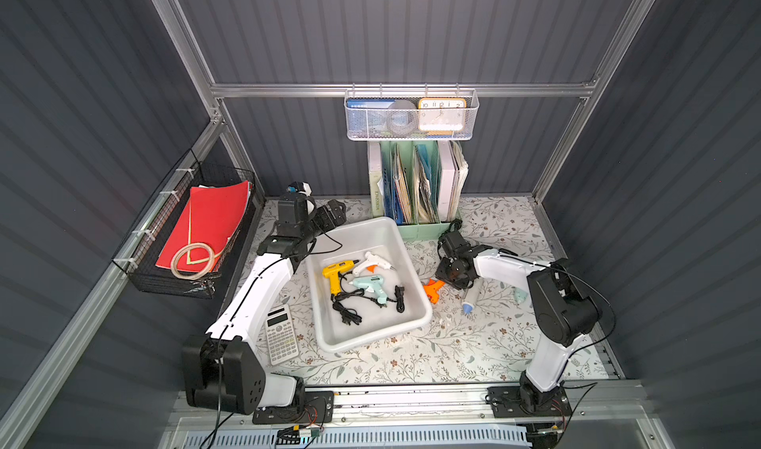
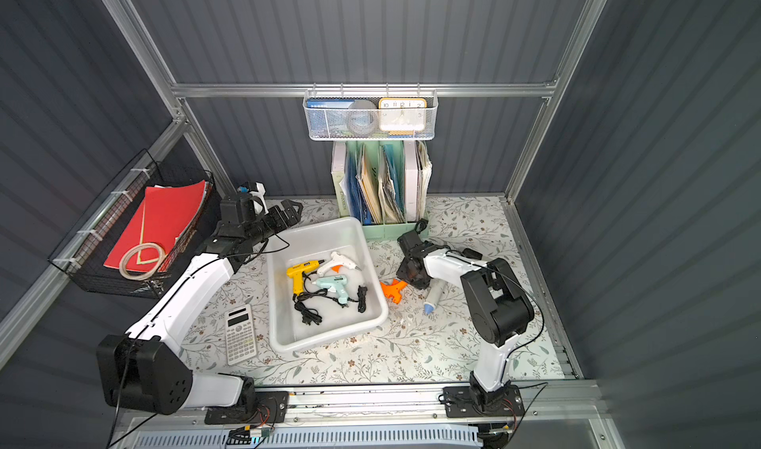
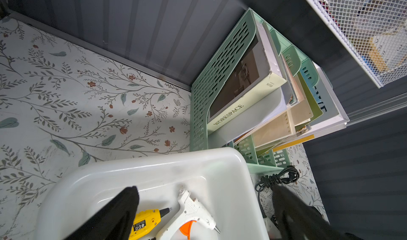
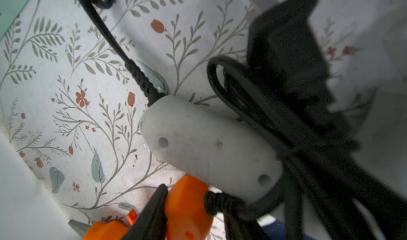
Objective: Put the hot melt glue gun into the storage box
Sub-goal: Pick up the hot melt adhesive gun from the center of the board, then place the hot melt adhesive gun in the storage box.
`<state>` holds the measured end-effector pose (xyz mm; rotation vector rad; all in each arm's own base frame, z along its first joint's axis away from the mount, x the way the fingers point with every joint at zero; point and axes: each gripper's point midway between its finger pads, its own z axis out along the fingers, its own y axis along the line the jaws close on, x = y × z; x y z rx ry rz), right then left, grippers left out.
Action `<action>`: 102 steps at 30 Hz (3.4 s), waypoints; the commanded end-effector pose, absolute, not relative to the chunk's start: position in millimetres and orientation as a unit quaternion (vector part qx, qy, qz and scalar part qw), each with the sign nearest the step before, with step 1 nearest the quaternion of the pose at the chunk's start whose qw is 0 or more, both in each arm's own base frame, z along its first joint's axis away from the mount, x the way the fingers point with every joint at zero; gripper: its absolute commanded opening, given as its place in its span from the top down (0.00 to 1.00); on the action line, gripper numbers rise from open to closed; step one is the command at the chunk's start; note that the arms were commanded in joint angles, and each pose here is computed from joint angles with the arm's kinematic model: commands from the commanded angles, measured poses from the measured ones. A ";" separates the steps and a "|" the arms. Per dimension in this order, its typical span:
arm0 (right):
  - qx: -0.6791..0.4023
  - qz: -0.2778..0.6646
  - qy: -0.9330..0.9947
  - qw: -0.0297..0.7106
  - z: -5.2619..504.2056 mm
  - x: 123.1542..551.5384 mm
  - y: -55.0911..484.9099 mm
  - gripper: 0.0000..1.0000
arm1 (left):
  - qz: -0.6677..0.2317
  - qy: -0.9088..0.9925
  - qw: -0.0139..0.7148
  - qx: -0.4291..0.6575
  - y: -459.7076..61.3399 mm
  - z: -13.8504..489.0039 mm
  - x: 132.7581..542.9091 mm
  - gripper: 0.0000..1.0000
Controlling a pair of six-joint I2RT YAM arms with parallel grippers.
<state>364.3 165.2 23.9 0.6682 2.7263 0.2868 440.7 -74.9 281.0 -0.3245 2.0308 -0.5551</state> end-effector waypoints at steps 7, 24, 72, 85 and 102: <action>0.218 0.078 0.953 0.194 40.8 360.5 155.0 0.90 | -0.232 0.830 0.491 -0.128 -77.1 289.6 442.9 0.00; 0.147 0.062 0.908 0.388 181.2 369.4 132.7 1.00 | -0.333 0.821 0.456 0.087 -191.5 301.8 441.6 0.00; -0.026 0.202 0.784 0.587 346.7 372.2 196.6 1.00 | -0.486 0.718 0.290 0.405 -364.2 279.2 332.5 0.50; -0.031 0.194 0.773 0.604 362.1 372.4 194.5 0.39 | -0.449 0.745 0.335 0.362 -343.9 301.6 332.8 1.00; 0.053 0.097 0.799 0.592 351.6 365.5 134.9 0.01 | -0.416 0.815 0.375 0.150 -229.8 342.0 314.8 1.00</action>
